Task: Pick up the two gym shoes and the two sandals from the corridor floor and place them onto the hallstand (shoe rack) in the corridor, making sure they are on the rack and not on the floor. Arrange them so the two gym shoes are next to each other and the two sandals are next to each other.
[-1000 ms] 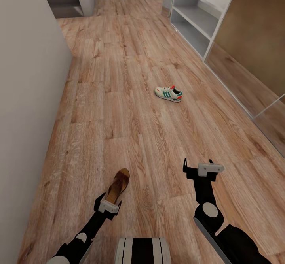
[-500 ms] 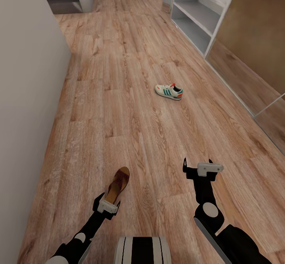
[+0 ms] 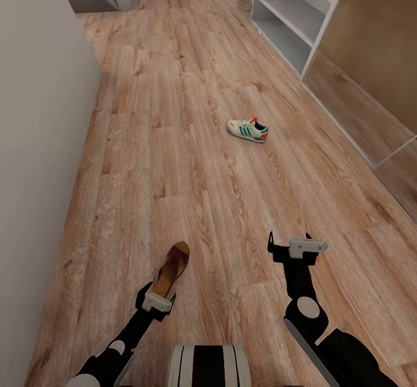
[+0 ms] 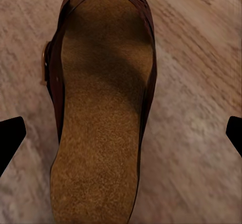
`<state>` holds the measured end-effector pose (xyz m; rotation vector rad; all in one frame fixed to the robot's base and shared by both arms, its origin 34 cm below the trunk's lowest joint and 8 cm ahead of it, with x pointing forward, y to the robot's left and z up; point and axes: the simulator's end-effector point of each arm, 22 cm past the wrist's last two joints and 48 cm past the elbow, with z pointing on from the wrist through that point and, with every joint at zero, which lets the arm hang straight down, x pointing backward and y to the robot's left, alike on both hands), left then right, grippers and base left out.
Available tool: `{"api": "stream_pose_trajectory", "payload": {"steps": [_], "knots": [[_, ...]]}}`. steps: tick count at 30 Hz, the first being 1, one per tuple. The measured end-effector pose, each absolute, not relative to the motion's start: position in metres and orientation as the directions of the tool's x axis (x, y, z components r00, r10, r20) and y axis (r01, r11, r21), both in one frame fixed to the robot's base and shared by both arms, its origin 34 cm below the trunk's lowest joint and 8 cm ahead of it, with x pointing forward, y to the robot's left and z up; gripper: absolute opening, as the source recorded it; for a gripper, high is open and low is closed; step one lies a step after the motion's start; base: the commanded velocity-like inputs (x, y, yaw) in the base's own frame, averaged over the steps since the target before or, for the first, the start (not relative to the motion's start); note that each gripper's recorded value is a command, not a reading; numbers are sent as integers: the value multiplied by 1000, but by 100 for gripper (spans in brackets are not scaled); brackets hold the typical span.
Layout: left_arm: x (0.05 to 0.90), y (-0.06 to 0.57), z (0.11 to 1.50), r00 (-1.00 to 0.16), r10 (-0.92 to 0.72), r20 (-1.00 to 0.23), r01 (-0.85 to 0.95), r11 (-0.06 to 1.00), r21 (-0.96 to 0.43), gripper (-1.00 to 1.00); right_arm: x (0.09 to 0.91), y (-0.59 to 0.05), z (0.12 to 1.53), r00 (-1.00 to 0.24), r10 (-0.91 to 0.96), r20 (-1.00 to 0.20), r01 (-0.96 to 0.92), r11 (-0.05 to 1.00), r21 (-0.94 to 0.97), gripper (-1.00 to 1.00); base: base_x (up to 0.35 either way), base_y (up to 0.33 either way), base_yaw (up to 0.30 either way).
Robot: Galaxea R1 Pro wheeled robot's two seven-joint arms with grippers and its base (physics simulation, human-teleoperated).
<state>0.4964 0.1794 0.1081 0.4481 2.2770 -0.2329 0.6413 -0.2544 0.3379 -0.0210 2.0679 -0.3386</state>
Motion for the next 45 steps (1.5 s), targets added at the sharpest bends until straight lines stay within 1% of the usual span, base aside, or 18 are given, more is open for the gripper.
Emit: {"api": "stream_pose_trajectory", "payload": {"steps": [45], "knots": [[498,185,97,-637,252,-729,390,921,-23,100,636,-254,320,-530,-155,-834,117,960,-253,100,0,0,0]]}}
